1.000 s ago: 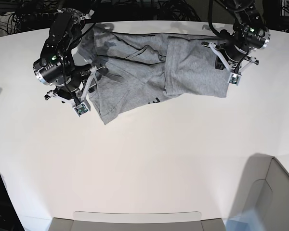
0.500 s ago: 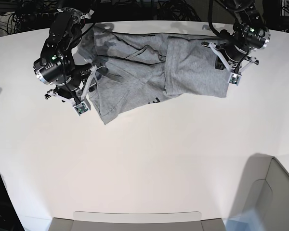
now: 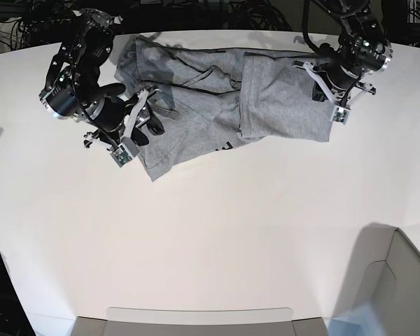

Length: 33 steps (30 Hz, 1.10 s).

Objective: Fold the T-shirt properly
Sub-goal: 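Grasp the folded shirt edge with the right gripper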

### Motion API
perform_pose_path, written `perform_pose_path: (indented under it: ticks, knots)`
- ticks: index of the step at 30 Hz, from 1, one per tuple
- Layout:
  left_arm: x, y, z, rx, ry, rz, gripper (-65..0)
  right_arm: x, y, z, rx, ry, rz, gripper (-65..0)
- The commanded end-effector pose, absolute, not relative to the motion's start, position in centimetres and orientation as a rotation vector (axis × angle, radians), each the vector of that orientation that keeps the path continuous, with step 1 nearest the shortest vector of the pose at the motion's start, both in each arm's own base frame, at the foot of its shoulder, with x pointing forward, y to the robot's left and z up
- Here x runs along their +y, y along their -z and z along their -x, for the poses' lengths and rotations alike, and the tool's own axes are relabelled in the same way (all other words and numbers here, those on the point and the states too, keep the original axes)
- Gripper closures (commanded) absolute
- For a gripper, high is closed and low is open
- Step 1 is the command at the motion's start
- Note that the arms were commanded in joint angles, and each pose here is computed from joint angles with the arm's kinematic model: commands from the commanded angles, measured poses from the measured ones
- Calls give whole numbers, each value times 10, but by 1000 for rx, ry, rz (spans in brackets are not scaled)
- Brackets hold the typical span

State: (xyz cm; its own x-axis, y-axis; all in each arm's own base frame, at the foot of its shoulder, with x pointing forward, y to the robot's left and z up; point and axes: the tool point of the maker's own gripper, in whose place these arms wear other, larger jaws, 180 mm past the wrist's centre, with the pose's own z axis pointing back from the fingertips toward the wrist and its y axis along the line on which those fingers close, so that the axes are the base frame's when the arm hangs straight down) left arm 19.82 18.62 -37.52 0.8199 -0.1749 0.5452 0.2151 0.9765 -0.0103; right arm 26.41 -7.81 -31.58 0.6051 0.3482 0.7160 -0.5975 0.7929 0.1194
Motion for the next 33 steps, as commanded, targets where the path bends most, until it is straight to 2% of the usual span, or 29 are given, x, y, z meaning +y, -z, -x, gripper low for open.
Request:
perform_pose_path:
  ticks: [1,10,19,33]
  knots:
    - [185,369,-202,-601,216,73,0,-83,310,-267,-768,-550,-359,-240]
    - [185,378,-198,-574,206,87,0,-154,338,-254,-689,-309,-243,-240]
    - [185,378,-198,-573,208,87,0,-139,389,-243,-514,-348,-351,-240]
    - [185,382,-192,-554,207,88,0,-126,433,-230,-373,-296,-467,-240]
